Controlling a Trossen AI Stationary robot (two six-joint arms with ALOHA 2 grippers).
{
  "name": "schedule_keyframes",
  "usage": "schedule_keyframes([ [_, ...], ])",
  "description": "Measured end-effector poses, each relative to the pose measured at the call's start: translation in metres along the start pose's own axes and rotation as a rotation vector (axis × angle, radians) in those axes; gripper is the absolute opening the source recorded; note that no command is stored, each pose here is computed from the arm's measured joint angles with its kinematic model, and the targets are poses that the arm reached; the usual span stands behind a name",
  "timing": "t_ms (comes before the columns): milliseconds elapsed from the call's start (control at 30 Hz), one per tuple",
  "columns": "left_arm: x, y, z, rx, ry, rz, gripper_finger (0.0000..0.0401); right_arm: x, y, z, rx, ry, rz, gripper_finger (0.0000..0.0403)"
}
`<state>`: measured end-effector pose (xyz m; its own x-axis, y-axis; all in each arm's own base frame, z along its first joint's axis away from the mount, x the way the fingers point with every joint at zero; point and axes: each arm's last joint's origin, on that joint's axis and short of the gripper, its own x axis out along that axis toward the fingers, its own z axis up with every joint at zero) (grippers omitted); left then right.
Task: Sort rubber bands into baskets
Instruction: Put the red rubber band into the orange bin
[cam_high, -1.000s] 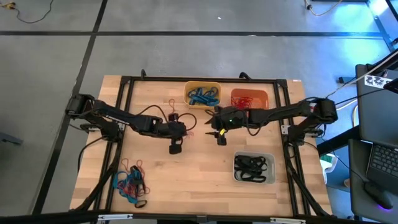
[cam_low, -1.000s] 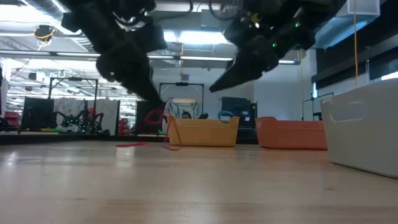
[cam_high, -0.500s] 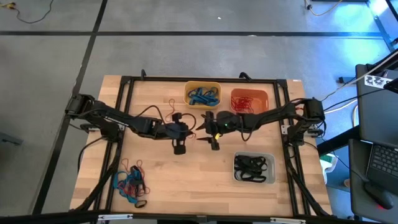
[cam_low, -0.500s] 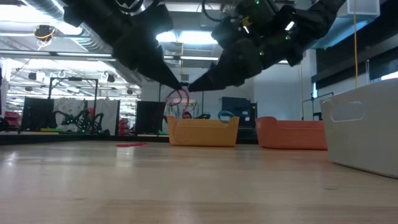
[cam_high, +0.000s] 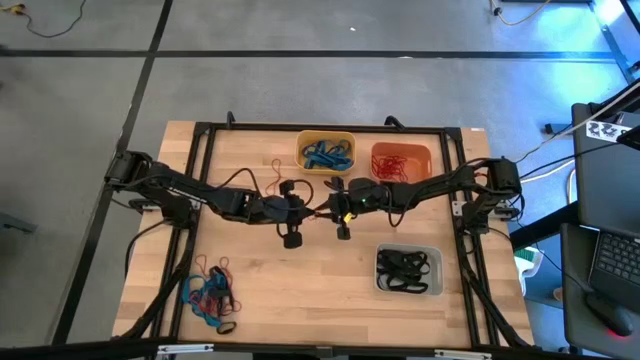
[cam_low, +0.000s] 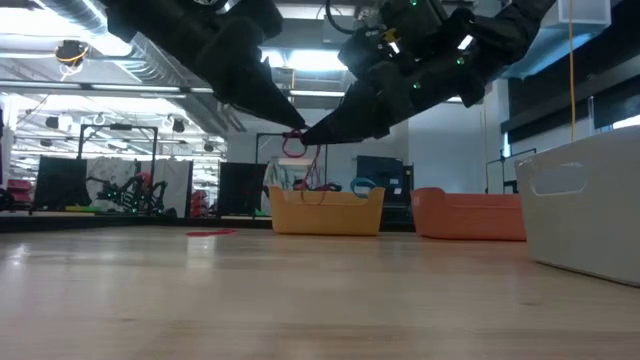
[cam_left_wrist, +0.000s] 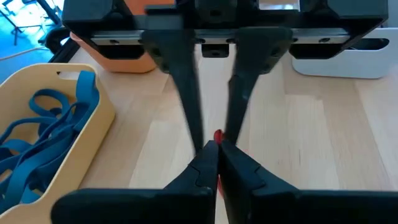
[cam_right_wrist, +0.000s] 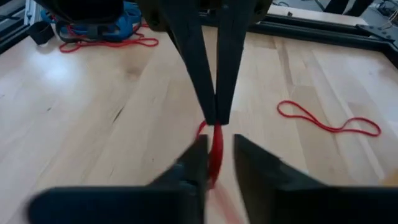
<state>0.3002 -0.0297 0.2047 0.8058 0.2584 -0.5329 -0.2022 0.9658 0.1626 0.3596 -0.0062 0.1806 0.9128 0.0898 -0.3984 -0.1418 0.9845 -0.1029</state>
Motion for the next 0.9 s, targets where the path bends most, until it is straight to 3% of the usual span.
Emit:
schedule_keyframes([
  [100, 0.000, 0.000, 0.000, 0.001, 0.000, 0.000, 0.0013, 0.000, 0.000, 0.000, -0.030, 0.002, -0.001, 0.0014],
  [300, 0.000, 0.000, 0.003, -0.033, -0.028, -0.003, 0.0030, 0.000, 0.000, -0.001, -0.044, 0.006, 0.000, 0.0020],
  [467, 0.000, -0.001, 0.001, -0.027, -0.013, -0.007, 0.0081, 0.000, 0.000, -0.001, -0.052, 0.010, -0.013, 0.0008],
  [667, -0.007, 0.001, 0.002, 0.001, 0.001, -0.009, 0.0145, -0.008, -0.004, -0.001, -0.057, 0.104, -0.159, 0.0017],
  [900, -0.031, 0.011, -0.001, -0.027, 0.098, 0.004, 0.0158, -0.038, -0.009, 0.014, -0.089, 0.193, -0.341, 0.0005],
])
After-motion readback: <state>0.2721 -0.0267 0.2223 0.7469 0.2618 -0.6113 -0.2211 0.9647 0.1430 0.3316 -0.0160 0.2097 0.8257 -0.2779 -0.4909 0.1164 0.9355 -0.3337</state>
